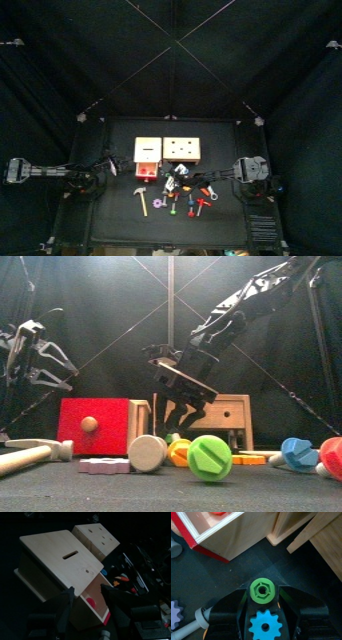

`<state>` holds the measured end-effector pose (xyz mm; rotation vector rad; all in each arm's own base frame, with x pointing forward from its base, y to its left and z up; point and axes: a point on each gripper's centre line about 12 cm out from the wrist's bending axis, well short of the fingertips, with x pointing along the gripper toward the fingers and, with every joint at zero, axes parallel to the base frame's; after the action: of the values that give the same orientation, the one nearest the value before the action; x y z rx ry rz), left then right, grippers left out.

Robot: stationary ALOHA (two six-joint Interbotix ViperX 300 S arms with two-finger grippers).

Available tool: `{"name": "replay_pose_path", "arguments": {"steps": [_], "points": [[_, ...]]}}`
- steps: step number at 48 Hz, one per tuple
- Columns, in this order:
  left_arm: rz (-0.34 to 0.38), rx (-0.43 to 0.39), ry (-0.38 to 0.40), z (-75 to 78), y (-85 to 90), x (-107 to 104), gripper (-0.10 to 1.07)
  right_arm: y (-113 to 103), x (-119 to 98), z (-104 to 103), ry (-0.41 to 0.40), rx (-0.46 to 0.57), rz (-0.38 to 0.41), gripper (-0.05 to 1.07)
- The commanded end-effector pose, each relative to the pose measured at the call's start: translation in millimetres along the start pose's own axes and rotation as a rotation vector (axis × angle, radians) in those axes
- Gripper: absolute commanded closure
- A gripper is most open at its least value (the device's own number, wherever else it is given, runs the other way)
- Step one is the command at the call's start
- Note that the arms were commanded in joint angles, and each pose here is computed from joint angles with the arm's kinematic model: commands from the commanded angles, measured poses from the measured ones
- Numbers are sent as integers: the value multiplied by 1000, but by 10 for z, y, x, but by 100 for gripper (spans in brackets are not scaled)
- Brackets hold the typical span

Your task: Place green nut into drawer

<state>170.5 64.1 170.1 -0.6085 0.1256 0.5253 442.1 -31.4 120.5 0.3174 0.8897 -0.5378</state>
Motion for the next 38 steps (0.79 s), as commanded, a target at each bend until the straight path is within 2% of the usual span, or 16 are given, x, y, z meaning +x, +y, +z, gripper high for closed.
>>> {"name": "replay_pose_path", "arguments": {"steps": [1,27,38], "points": [[-14,-2,-25,85,-64,28,13,42,-207,209,-60,19,34,35],[-15,-1,-28,94,-71,30,13,214,-392,380,-126,-5,79,35],[-15,-4,-28,94,-71,30,13,359,-540,600,-205,-40,111,35]]}}
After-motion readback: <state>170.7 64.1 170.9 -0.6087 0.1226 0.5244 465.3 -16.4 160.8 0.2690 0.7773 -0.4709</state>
